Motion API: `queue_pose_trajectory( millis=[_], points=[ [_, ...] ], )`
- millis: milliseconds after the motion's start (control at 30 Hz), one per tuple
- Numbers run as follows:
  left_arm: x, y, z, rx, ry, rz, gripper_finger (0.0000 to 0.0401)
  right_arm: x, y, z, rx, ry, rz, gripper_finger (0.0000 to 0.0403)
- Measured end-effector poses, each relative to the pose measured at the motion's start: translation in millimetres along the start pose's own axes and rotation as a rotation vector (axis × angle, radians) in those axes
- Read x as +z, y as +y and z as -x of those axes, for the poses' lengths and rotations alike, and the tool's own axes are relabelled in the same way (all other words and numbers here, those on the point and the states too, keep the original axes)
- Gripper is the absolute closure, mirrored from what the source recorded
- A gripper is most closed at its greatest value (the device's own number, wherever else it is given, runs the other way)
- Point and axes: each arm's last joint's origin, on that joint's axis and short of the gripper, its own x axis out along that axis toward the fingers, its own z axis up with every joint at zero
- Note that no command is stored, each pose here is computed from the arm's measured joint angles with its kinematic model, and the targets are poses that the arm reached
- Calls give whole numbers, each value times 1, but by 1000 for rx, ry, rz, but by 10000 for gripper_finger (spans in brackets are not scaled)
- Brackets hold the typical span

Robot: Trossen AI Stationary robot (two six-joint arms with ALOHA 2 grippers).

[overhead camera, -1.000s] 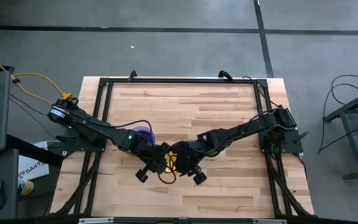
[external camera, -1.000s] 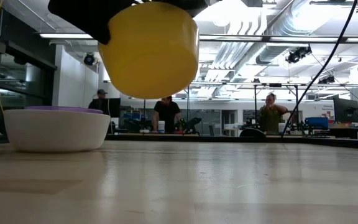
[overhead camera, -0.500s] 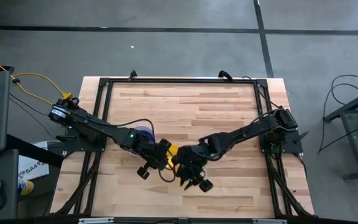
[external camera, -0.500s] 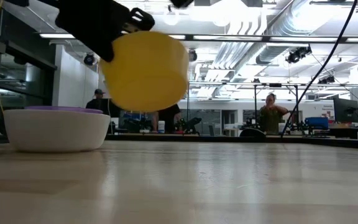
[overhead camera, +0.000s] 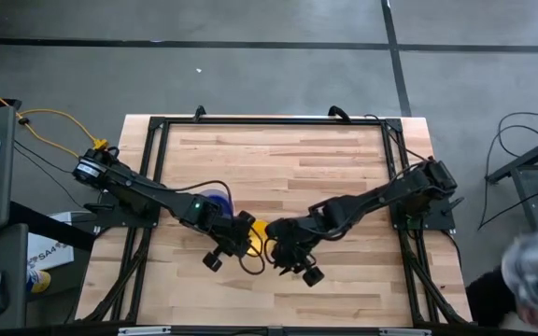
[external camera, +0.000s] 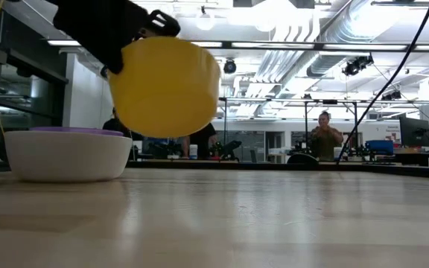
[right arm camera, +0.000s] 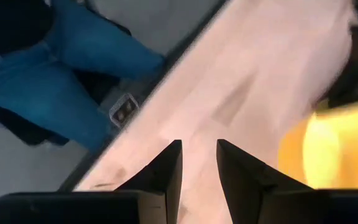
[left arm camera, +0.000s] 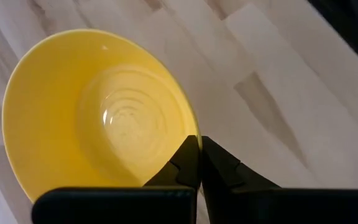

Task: Nest bowls inside each other
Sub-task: Stack the yellow bowl on the violet bowl

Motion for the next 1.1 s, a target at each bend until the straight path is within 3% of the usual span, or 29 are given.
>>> queue_pose_trajectory(
  millis=[300, 600, 800, 1100],
  points=[
    [-11, -1, 6, 72, 124, 89, 401, -8, 5, 2, -29, 94, -94, 309],
    [3, 3, 34, 156, 181, 117, 401, -13, 4, 3, -62, 148, -135, 309],
    [-10, -1, 38, 150, 321, 227, 401, -22, 5, 4, -128, 245, -198, 309],
    [-15, -9, 42, 213, 389, 260, 401, -47, 3, -8, -137, 328, -268, 309]
  ],
)
